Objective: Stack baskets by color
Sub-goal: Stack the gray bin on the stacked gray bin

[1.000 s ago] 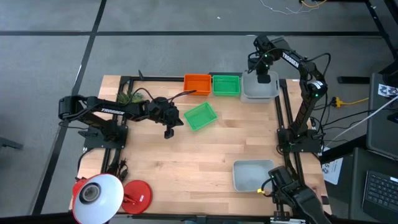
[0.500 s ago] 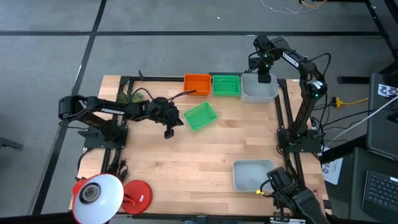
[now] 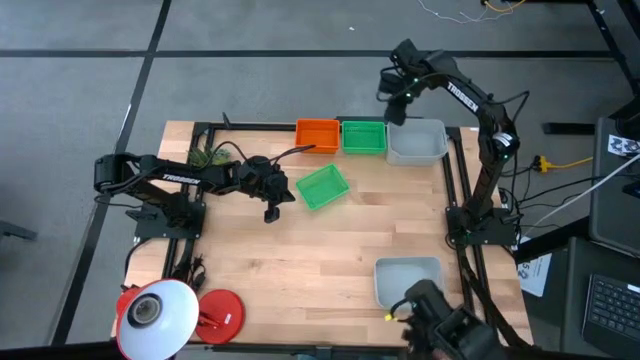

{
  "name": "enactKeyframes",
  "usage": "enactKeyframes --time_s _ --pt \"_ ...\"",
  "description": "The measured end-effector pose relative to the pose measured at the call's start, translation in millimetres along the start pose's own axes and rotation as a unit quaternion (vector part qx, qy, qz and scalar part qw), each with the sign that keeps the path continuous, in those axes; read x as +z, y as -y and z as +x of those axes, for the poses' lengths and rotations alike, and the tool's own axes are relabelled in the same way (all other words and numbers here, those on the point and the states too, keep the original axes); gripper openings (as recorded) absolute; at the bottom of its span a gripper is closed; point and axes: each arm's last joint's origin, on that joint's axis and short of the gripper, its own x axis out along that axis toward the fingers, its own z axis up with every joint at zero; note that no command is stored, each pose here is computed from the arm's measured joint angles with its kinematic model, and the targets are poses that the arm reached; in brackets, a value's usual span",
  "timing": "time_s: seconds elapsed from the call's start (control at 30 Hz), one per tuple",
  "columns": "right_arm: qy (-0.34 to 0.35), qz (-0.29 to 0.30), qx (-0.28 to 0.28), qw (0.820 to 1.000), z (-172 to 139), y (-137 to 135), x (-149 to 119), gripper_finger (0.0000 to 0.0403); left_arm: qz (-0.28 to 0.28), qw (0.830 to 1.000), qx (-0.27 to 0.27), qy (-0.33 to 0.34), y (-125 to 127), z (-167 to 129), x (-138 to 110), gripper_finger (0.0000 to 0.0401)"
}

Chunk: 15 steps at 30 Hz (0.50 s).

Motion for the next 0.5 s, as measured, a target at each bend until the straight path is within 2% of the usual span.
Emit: enactKeyframes --time_s 0.07,0.13,0.27,0.33,0.5 --pt "-0.001 0.059 0.042 0.997 -7.6 -14.4 5.1 0.0099 0.0 1.0 0.0 0.0 0.0 0.0 0.0 0.0" --pt "-0.026 0.078 0.089 0.993 -11.6 -31.4 5.6 0.0099 0.0 1.0 0.0 0.0 0.0 0.0 0.0 0.0" --pt "-0.101 0.056 0.158 0.981 -12.8 -68.1 3.5 0.0099 0.0 1.0 0.0 0.0 0.1 0.0 0.0 0.0" --pt "-0.098 0.034 0.163 0.981 -10.7 -84.9 7.0 0.0099 0.0 1.0 0.0 0.0 0.1 0.0 0.0 0.0" --pt "-0.128 -0.014 0.183 0.975 -13.5 -128.2 -6.2 0.0099 -0.001 1.0 0.0 -0.002 0.1 0.0 -0.5 0.0"
